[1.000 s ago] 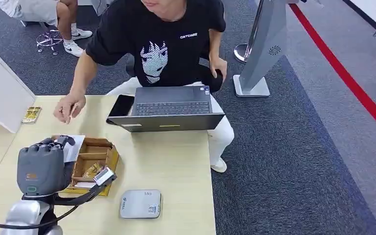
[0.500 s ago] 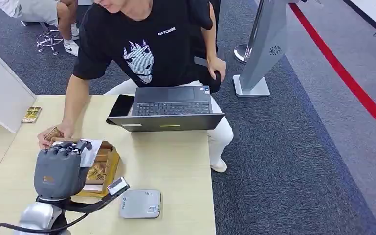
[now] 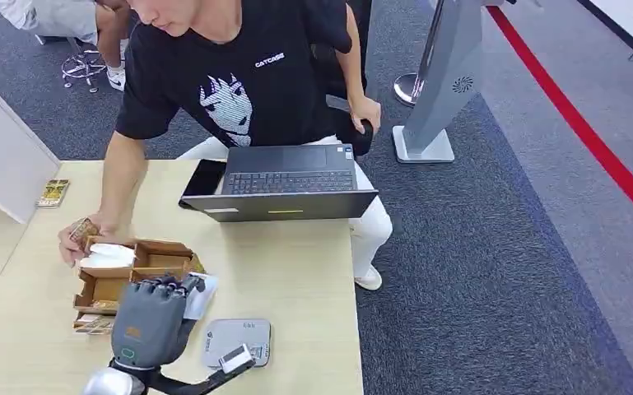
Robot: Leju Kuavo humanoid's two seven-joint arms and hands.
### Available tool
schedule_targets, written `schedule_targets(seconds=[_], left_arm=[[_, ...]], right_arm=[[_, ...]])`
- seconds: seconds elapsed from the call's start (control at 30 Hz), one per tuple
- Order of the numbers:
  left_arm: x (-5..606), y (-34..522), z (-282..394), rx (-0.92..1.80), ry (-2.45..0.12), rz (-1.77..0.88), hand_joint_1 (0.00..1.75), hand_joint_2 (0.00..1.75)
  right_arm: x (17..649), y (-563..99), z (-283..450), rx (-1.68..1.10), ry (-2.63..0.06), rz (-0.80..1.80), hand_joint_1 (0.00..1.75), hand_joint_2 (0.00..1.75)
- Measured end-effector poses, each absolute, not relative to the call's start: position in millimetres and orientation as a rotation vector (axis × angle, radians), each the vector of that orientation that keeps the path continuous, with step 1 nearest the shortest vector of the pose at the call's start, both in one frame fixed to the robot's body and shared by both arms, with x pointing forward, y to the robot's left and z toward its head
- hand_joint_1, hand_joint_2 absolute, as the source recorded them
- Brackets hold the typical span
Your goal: Pass the card to the sensor for recognition and then transmit it.
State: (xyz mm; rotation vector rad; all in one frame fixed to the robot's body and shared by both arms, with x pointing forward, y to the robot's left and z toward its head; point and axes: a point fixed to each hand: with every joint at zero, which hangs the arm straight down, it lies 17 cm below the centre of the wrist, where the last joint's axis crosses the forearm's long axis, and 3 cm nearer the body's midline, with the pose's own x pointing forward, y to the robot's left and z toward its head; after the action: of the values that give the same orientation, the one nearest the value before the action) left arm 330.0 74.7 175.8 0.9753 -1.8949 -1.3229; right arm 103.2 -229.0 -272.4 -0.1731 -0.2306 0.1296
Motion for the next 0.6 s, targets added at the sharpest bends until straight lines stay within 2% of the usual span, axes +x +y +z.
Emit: schedule_targets(seconds=[0.6], left_arm=[[308.2,60.2,123.5,0.795,-1.796,-1.387,1.75,1.75]], right_arm=[[103.5,-227.0,-272.0,-0.17,-0.237,0.097,0.0,1.75]])
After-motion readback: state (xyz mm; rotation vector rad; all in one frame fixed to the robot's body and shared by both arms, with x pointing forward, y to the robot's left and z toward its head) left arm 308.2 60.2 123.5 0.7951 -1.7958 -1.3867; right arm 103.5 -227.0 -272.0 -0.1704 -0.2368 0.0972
